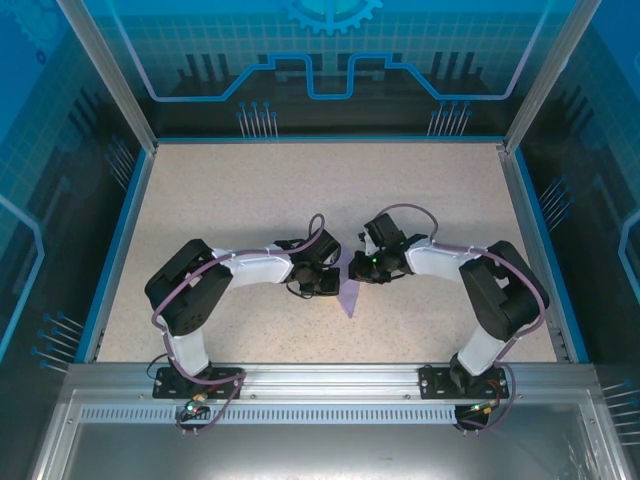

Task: Fold a paper plane with a square sheet of paper (pick it up from the middle)
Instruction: Third fold the triangle at the center of the table.

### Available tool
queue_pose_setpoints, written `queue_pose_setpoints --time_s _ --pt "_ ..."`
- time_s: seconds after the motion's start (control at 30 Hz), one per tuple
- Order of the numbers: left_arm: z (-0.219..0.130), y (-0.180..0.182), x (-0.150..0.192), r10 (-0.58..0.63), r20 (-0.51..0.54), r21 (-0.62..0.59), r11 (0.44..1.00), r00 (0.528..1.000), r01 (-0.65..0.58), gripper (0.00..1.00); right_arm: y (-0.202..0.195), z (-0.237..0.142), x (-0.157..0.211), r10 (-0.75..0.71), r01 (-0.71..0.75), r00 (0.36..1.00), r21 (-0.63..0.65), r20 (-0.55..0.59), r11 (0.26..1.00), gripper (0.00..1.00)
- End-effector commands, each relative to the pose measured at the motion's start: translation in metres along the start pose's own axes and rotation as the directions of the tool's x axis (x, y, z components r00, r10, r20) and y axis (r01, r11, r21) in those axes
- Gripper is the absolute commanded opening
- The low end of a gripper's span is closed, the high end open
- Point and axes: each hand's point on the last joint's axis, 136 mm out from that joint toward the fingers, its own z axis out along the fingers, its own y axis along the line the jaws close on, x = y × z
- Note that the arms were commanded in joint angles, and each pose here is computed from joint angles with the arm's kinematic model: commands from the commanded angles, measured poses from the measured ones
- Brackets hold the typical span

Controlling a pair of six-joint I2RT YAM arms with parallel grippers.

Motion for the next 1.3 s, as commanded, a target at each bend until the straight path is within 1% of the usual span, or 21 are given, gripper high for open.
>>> queue_pose_setpoints --time_s 0.0,0.33,0.53,0.67,0.9,1.0,1.13,1.27 --pt "0.020 0.062 0.030 -0.021 -0.090 -0.230 0.973 0.996 0.000 0.10 -0.011 0.005 -0.006 0.002 -0.003 1.000 0.046 0.014 0.999 0.12" --pt "0.021 0.064 0.033 -0.021 -0.101 -0.237 0.971 0.995 -0.003 0.10 -0.035 0.007 -0.013 0.045 -0.047 0.999 0.079 0.025 0.996 0.11" --pt "0.022 0.064 0.033 -0.018 -0.105 -0.237 0.971 0.994 -0.007 0.09 -0.046 0.002 -0.016 0.034 -0.039 0.999 0.125 0.042 0.991 0.11" --pt "0.022 0.065 0.034 -0.023 -0.106 -0.237 0.971 0.994 -0.003 0.09 -0.053 -0.003 -0.020 0.036 -0.044 0.997 0.132 0.062 0.990 0.12" --pt "0.023 0.064 0.033 -0.024 -0.104 -0.234 0.972 0.994 -0.001 0.09 -0.029 -0.021 -0.022 -0.018 0.012 0.996 0.064 0.091 0.998 0.12" --pt "0.023 0.062 0.032 -0.022 -0.104 -0.230 0.973 0.994 -0.002 0.09 -0.018 -0.031 -0.016 -0.039 0.035 0.995 0.038 0.095 0.999 0.12" --pt "0.024 0.062 0.032 -0.020 -0.108 -0.227 0.974 0.994 -0.005 0.09 0.000 -0.037 0.005 -0.074 0.074 0.995 0.000 0.061 0.997 0.12" --pt "0.024 0.061 0.032 -0.018 -0.107 -0.225 0.974 0.994 -0.007 0.09 0.017 -0.029 0.039 -0.078 0.078 0.997 -0.052 -0.008 0.996 0.12"
